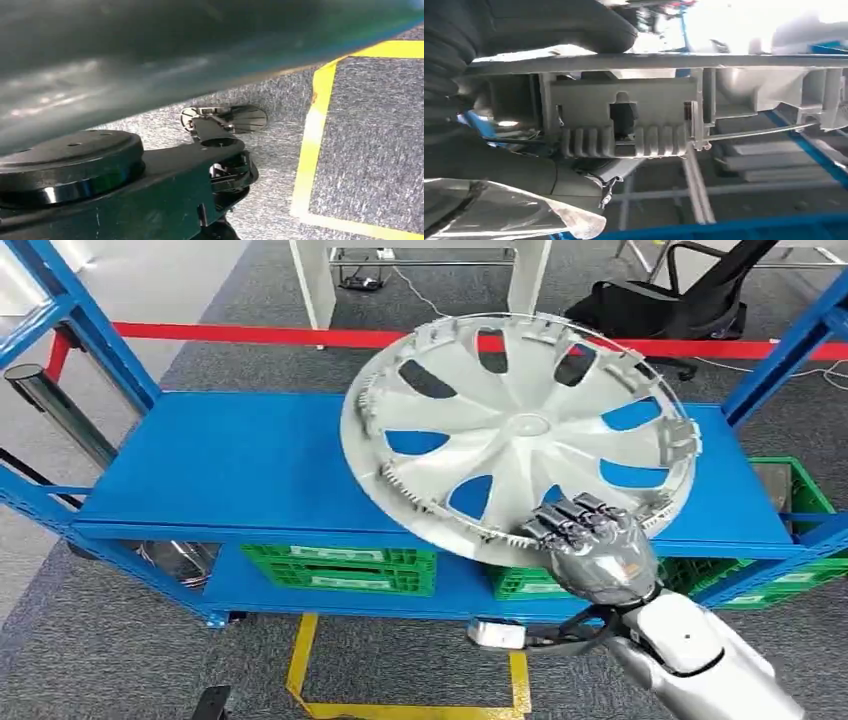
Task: Take the parts from the cabinet and place them on the table.
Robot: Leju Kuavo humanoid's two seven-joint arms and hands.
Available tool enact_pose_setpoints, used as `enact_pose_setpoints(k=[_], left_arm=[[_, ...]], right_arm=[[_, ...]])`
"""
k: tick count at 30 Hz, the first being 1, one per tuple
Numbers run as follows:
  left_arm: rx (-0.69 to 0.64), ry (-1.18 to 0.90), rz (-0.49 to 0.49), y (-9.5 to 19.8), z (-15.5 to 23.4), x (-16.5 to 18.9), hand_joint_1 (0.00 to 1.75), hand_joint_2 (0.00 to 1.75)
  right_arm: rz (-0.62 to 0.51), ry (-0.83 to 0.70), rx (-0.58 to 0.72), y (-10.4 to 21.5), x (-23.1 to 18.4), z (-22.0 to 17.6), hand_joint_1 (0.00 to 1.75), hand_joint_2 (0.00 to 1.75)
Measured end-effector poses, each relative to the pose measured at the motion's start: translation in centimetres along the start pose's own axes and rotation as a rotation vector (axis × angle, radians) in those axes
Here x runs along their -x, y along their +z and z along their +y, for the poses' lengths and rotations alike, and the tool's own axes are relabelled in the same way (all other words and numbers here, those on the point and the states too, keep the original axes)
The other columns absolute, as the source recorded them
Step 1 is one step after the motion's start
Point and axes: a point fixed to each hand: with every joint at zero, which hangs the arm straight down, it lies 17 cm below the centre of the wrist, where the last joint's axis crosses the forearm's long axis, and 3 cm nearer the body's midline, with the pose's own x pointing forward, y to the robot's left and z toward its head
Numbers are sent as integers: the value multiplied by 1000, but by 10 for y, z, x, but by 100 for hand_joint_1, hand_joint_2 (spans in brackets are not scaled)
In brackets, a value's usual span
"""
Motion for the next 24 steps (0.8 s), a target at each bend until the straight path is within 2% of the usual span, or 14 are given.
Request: enact_pose_setpoints(k=[3, 10, 18, 24], left_arm=[[-5, -1, -2, -1, 1, -2, 0, 0], [-6, -1, 7, -1, 0, 0, 0, 0], [-15, -5, 36, -1, 2, 5, 0, 0], [-7, -1, 44, 0, 0, 6, 0, 0]], right_arm=[[-35, -32, 40, -7, -17, -10, 175, 175], [-28, -73, 72, -13, -25, -16, 175, 175], [-124, -137, 134, -18, -59, -32, 175, 175], [-119, -151, 148, -20, -64, -35, 175, 175]])
